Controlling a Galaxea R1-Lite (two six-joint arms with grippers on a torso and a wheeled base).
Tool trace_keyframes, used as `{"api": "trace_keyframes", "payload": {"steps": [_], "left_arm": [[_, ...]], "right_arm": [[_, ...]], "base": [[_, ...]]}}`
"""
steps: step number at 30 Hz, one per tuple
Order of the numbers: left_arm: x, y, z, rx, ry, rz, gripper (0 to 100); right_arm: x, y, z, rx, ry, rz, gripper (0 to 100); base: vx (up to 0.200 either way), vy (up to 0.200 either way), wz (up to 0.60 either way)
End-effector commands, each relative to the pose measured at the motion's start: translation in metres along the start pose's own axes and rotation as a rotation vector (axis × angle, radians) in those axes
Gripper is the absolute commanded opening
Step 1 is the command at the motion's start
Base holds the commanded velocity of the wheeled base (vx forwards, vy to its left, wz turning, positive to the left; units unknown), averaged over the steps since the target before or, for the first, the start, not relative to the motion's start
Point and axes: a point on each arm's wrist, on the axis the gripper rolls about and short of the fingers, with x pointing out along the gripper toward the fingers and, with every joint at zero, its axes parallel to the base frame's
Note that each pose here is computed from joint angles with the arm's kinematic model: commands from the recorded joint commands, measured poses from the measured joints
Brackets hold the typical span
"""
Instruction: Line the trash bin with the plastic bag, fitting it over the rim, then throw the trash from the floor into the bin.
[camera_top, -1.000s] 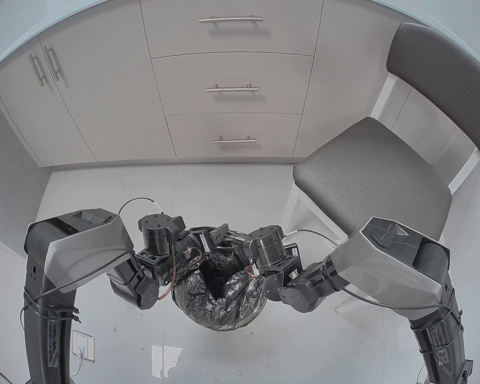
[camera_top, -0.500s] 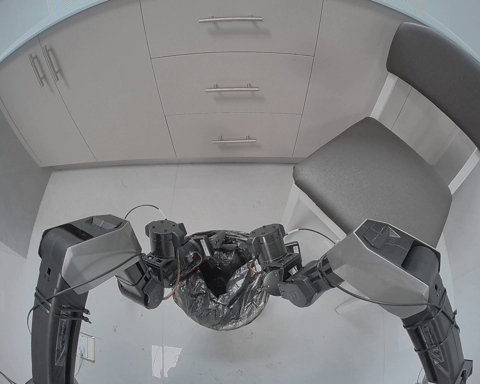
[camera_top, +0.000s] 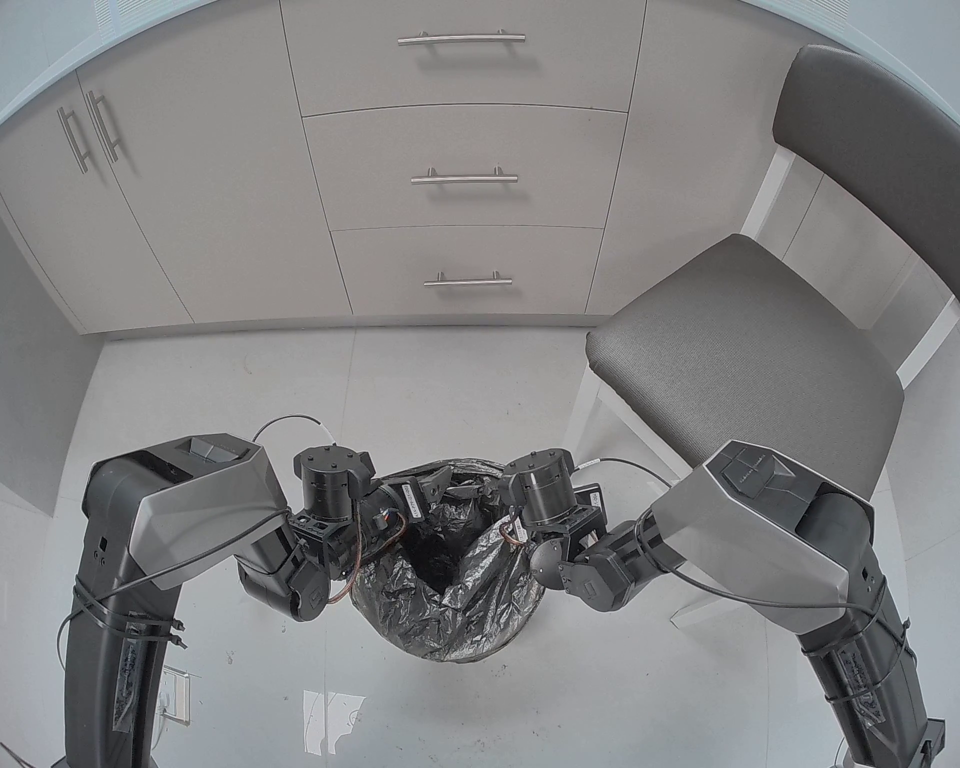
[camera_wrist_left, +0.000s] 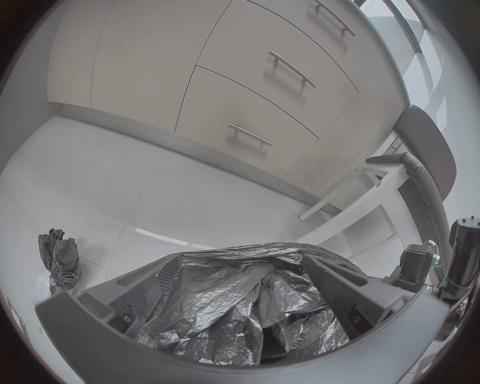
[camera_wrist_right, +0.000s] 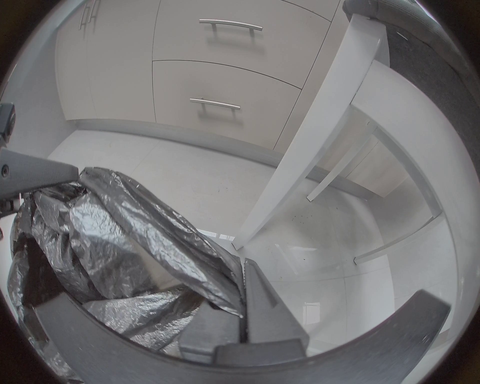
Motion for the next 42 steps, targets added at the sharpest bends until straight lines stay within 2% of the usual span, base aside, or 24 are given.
{"api": "trace_keyframes", "payload": {"steps": [1,12,17,23,28,42], "left_arm": [[0.000,0.000,0.000,-0.001,0.001,0.000,100],[0.000,-0.001,0.001,0.000,-0.007,0.010,100],[0.000,0.000,0.001,-0.001,-0.009,0.013,100],[0.000,-0.001,0.001,0.000,-0.009,0.011,100],[0.000,0.000,0.002,0.000,-0.010,0.012,100],[0.000,0.000,0.000,0.000,-0.008,0.016,100]], "right_arm": [[0.001,0.001,-0.005,-0.012,0.008,0.000,100],[-0.012,0.001,0.012,0.030,-0.036,0.016,100],[-0.030,0.007,0.025,0.058,-0.099,0.051,100],[-0.044,0.014,0.032,0.056,-0.117,0.086,100],[-0.039,0.020,0.027,0.032,-0.112,0.103,100],[0.000,0.014,0.005,0.033,-0.078,0.044,100]], "base": [[0.000,0.000,0.00],[0.000,0.000,0.00],[0.000,0.000,0.00],[0.000,0.000,0.00],[0.000,0.000,0.00],[0.000,0.000,0.00]]}}
